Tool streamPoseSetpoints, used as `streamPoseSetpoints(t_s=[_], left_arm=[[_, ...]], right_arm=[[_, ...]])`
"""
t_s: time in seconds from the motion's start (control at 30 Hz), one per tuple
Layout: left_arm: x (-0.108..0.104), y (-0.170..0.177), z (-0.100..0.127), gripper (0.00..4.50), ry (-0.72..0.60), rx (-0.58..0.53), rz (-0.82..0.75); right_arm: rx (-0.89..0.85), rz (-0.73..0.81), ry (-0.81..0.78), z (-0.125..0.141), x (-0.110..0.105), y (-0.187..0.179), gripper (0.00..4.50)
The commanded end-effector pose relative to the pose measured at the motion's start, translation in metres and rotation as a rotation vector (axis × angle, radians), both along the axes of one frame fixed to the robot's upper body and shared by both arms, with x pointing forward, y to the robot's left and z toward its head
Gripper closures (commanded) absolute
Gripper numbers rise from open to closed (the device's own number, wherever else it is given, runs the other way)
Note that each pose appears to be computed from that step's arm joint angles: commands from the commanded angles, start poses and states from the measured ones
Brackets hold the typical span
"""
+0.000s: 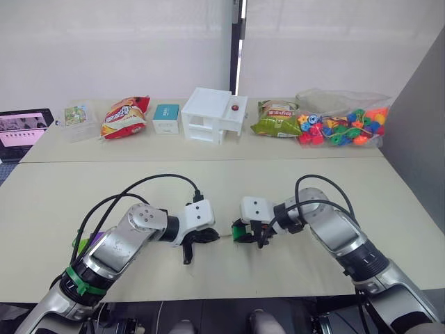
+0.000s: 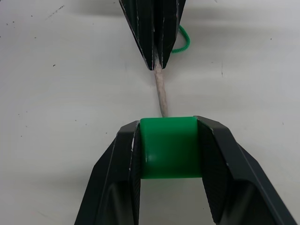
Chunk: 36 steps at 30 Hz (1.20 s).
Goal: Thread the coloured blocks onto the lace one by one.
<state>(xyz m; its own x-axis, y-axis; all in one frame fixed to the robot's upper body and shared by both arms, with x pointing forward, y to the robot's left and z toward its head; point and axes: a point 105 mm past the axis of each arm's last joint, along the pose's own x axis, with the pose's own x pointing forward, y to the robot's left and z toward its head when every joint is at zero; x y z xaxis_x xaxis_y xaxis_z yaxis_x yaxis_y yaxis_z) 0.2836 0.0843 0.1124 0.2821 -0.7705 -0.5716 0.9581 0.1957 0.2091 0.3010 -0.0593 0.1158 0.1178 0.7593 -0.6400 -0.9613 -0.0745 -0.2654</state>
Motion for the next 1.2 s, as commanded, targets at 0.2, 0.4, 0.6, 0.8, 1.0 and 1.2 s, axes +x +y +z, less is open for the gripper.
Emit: streamPoseSetpoints(t_s=[0.2, 0.4, 0.6, 0.8, 1.0, 1.2], left_arm=[[0.003, -0.006, 0.015, 4.50, -0.060, -0.027, -0.018], [0.002, -0.015, 0.018, 4.50, -0.064, -0.052, -0.040], [0.002, -0.021, 0.016, 4.50, -0.058, -0.061, -0.052], [0.007, -0.035, 0.008, 4.50, -0.065, -0.074, -0.087], [0.010, -0.057, -0.005, 4.50, -0.052, -0.106, -0.140], [0.008, -0.054, 0.000, 4.16, -0.026, -0.173, -0.165]], right_arm=[[-0.017, 0.008, 0.015, -0.005, -0.006, 0.001, 3.33], [-0.023, 0.000, 0.022, -0.006, -0.007, 0.000, 3.33], [-0.016, -0.013, 0.027, -0.006, -0.007, 0.002, 3.33], [0.002, -0.025, 0.038, -0.005, -0.010, 0.005, 3.33], [0.036, -0.045, 0.053, -0.004, -0.014, 0.011, 3.33], [0.053, -0.061, 0.061, -0.004, -0.018, 0.015, 3.33]])
